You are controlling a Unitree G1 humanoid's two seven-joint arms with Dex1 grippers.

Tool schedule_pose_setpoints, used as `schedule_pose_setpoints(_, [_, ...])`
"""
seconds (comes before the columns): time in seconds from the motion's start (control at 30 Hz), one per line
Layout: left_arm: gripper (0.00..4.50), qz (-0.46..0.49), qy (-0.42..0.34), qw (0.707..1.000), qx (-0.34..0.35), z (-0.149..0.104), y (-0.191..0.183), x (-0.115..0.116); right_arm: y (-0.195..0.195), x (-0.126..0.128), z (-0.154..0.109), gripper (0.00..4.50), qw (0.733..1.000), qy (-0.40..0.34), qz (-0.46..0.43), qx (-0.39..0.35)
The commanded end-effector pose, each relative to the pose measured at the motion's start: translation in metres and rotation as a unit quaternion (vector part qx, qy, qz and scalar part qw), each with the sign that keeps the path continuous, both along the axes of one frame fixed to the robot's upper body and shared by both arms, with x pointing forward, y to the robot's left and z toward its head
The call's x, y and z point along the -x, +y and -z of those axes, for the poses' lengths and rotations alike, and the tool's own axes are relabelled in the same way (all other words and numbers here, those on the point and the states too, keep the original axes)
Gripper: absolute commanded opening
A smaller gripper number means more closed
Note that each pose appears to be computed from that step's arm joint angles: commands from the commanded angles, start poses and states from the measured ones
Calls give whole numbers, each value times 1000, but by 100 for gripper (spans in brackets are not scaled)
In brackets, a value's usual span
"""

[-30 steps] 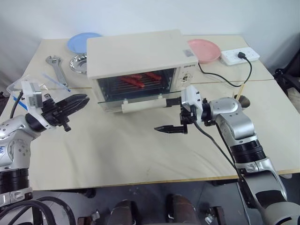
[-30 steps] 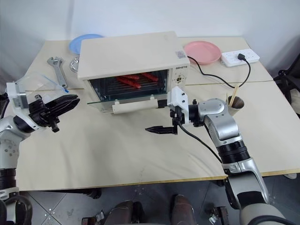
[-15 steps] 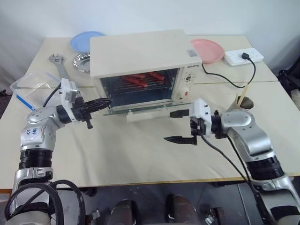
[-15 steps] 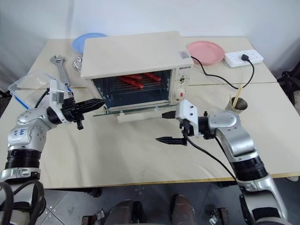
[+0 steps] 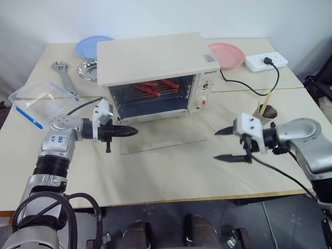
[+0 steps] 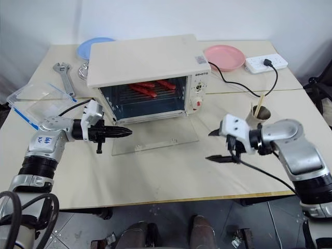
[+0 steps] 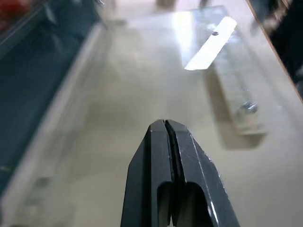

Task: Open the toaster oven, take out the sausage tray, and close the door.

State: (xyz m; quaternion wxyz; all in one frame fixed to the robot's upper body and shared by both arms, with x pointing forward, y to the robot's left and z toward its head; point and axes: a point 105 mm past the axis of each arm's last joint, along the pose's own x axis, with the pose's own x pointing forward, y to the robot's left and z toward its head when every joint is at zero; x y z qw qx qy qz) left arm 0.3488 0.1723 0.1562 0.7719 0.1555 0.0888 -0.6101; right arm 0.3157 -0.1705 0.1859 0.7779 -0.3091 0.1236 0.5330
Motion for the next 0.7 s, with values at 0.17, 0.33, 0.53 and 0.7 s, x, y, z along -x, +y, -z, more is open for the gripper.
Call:
schedule_pose_setpoints(0.17, [2, 46, -48, 992, -107, 14, 3, 2, 31, -16, -51, 450, 993, -114, -2, -43])
schedule_pose_setpoints(0.33, [2, 31, -105, 990, -84, 5, -3, -7, 76, -26, -49, 450, 983, -176, -15, -43])
schedule_pose_setpoints(0.53, [2, -35, -192, 978, 78, -32, -8, -11, 119, -42, -48, 450, 965, -258, 1, -46])
schedule_pose_setpoints(0.7, [2, -113, -211, 953, 187, -39, -2, -1, 141, -62, -47, 450, 943, -330, 32, -12])
